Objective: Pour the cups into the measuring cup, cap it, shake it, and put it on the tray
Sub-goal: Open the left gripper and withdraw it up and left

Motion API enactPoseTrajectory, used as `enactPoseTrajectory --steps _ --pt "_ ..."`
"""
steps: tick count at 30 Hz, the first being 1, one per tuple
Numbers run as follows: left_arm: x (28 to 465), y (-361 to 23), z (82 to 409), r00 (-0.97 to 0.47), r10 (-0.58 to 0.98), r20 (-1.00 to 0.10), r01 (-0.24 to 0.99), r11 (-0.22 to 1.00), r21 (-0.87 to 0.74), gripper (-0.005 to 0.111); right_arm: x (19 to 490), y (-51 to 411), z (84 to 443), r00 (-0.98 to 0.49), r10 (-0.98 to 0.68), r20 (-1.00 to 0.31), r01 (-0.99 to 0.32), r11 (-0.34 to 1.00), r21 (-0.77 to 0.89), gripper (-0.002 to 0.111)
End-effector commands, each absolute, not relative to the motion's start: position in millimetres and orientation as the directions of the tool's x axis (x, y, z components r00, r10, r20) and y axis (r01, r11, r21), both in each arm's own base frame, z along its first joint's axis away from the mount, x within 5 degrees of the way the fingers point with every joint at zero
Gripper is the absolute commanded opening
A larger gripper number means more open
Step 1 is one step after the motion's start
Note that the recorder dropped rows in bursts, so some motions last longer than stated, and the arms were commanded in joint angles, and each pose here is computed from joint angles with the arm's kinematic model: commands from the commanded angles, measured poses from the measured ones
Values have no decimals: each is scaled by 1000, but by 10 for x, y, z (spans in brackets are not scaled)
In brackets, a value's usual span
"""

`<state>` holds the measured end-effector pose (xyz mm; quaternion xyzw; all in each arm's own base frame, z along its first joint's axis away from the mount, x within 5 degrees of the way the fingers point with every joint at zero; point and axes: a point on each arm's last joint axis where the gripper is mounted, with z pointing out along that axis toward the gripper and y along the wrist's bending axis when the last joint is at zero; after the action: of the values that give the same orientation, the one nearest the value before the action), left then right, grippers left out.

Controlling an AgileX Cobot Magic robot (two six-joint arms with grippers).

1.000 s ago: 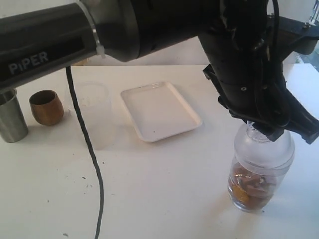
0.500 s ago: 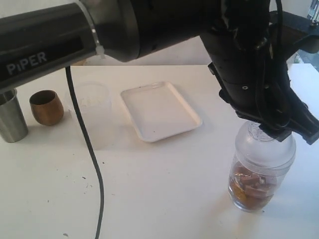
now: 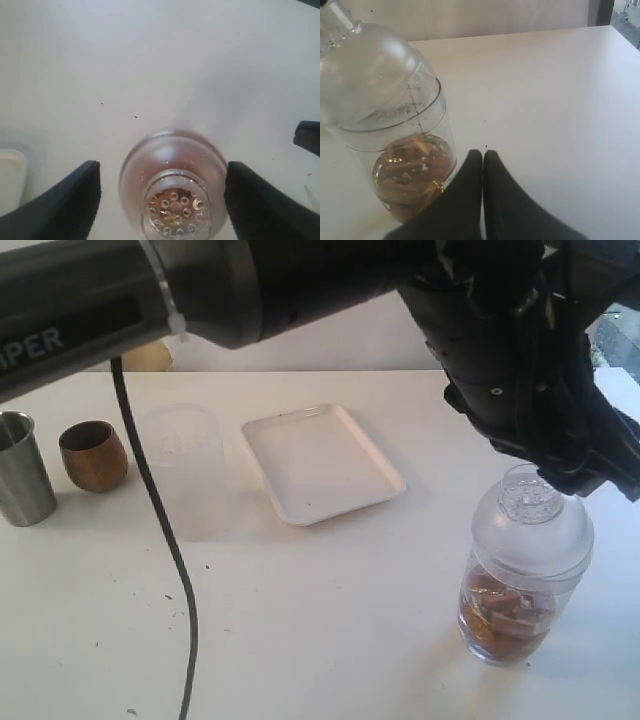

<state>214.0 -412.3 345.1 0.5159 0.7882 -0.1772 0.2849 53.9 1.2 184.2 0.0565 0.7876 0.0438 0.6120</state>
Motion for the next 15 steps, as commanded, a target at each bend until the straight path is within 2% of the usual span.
enactPoseTrajectory --steps 1,4,6,10,15 --pt "2113 -3998 3662 -294 703 -647 900 432 59 67 537 14 1830 -243 139 -960 31 990 136 0" --pt "2110 -3892 3708 -326 724 -608 879 469 87 55 537 14 1830 -243 139 -960 31 990 136 0" --pt "2102 -3830 3739 -339 737 -585 870 482 103 39 537 14 1830 -243 139 -960 31 990 136 0" --pt "2062 -3754 3834 -342 736 -583 869 484 101 0 537 14 1830 -243 139 -960 31 990 136 0" --pt "1958 -3666 3995 -348 720 -601 878 475 61 0 537 14 1830 -243 139 -960 31 990 136 0"
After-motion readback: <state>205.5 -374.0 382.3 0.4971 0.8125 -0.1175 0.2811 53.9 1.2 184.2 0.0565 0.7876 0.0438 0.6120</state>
